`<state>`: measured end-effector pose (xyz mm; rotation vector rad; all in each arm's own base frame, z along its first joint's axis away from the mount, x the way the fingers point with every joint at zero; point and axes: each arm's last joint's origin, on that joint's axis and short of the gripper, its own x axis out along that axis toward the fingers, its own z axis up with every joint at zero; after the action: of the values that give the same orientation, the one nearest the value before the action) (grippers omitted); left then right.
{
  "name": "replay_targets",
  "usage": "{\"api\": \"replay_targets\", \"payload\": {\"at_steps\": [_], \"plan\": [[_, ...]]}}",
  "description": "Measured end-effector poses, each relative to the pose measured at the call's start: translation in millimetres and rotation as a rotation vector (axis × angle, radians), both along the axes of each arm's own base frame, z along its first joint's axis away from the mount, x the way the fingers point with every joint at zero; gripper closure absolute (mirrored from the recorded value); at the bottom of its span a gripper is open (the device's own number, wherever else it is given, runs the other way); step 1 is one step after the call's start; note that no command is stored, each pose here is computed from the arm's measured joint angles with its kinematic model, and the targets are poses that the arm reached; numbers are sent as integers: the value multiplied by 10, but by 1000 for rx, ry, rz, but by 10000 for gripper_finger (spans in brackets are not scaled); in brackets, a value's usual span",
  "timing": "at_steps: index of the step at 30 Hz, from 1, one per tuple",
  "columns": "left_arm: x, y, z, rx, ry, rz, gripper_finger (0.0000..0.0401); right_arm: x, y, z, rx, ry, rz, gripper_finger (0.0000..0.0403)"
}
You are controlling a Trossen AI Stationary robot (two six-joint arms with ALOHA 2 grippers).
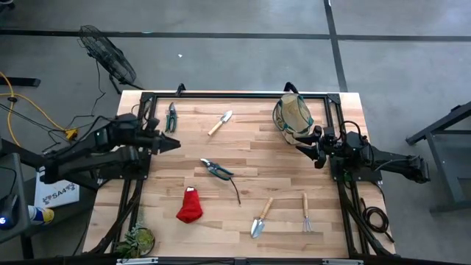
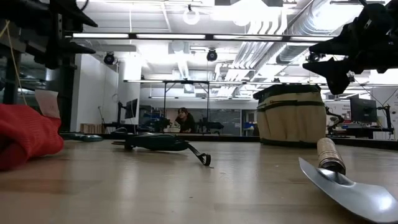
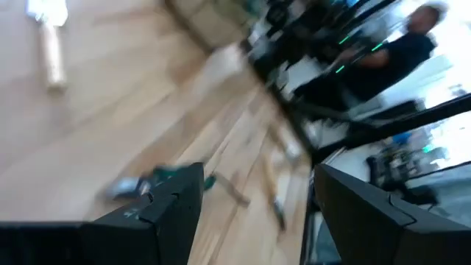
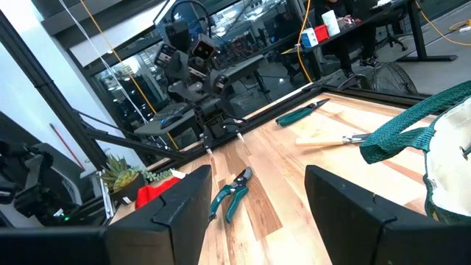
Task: Pick & Place Garden tools in Gardening bag
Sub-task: Put the glove into the gardening bag
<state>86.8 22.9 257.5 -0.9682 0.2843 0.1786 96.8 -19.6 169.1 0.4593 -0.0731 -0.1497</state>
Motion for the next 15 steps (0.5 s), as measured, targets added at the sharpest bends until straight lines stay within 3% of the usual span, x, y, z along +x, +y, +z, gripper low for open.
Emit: {"api": "replay_targets", "payload": {"at_steps": [9, 15], "plan": [[206, 45, 227, -281, 301, -36, 149, 0, 0, 0, 0, 0, 0, 192], [425, -25, 157, -398, 525, -70, 149, 0, 0, 1, 0, 0, 0, 192]]}}
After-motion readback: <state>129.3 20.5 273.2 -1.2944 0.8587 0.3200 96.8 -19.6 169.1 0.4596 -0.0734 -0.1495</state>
